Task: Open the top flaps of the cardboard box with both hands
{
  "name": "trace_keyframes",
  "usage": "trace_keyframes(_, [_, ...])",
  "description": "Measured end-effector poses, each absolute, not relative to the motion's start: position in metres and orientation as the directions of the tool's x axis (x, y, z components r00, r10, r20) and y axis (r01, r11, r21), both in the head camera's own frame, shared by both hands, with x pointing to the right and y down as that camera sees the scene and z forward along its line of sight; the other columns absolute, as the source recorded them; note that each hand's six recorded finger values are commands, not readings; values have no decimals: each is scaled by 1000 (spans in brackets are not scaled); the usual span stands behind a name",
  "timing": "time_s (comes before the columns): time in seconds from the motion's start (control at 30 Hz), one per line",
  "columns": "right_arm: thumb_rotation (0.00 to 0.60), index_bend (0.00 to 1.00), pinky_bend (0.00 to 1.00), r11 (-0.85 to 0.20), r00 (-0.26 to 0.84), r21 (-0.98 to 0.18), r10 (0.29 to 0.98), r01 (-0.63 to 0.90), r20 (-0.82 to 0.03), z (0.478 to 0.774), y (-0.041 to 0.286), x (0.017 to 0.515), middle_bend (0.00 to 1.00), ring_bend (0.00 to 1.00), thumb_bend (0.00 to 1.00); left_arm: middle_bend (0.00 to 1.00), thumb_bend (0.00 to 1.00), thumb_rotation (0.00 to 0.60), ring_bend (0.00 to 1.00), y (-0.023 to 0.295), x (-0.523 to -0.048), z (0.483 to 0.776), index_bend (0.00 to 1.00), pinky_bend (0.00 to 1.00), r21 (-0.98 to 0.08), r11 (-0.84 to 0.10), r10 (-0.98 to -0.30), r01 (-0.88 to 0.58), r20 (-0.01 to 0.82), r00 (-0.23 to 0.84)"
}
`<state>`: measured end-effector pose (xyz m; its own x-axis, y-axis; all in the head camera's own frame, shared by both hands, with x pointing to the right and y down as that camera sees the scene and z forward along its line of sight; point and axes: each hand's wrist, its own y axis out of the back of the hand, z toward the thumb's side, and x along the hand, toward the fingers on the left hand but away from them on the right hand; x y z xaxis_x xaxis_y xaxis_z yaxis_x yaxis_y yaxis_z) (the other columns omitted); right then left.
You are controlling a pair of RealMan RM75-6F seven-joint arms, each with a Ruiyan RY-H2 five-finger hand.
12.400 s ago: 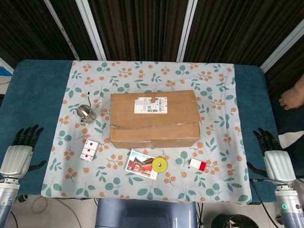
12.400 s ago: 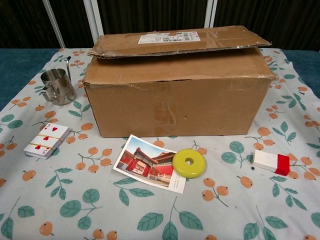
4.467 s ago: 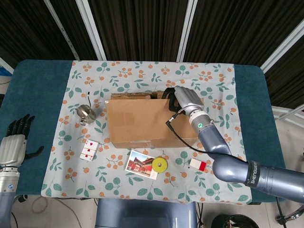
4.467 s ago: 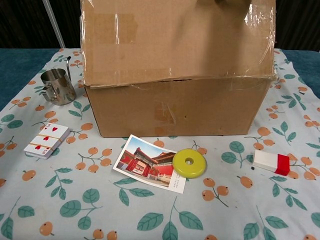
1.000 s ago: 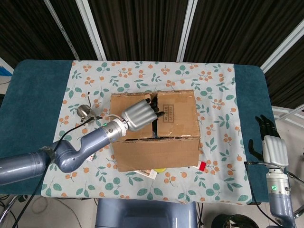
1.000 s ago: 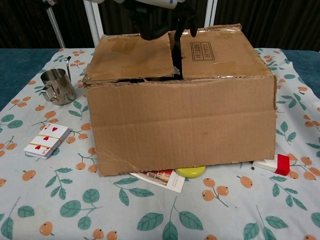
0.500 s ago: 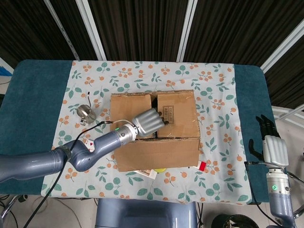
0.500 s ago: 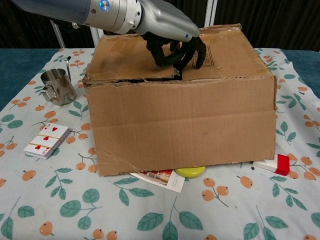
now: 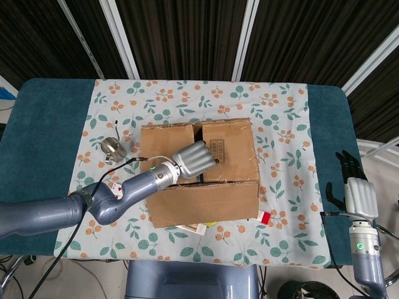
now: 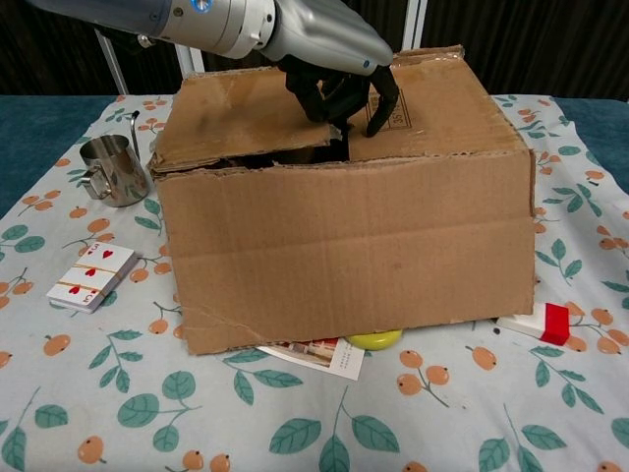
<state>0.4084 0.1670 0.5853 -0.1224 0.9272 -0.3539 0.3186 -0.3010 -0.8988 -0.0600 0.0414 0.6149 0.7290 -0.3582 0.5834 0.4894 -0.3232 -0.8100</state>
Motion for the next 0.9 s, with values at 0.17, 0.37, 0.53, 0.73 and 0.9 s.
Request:
trace_keyframes(0.17, [600, 86, 233, -302, -122, -896, 926, 326, -357, 586, 167, 408, 40, 42, 598, 680, 856, 600, 498, 36, -60, 603, 393, 518, -822, -312, -370, 477, 568, 736])
trace_keyframes(0.37, [600, 86, 233, -296, -127, -895, 927, 335, -354, 585, 167, 409, 40, 42, 603, 681, 856, 600, 499, 29, -63, 584, 393, 519, -837, -288, -385, 466, 546, 744])
trace_keyframes(0.53, [600, 86, 233, -297, -128, -894, 926, 337, -356, 585, 167, 409, 40, 42, 603, 683, 856, 600, 501, 26, -68, 563, 396, 520, -849, -286, -396, 445, 527, 752])
trace_keyframes(0.73, [600, 86, 233, -282, -138, -897, 929, 341, -345, 583, 165, 411, 40, 42, 607, 684, 856, 600, 503, 28, -88, 537, 397, 523, -843, -286, -400, 456, 537, 743])
trace_keyframes(0.9, [600, 86, 233, -274, -144, -897, 929, 347, -340, 582, 165, 412, 40, 42, 608, 684, 856, 600, 503, 29, -107, 519, 397, 524, -834, -292, -414, 468, 551, 725])
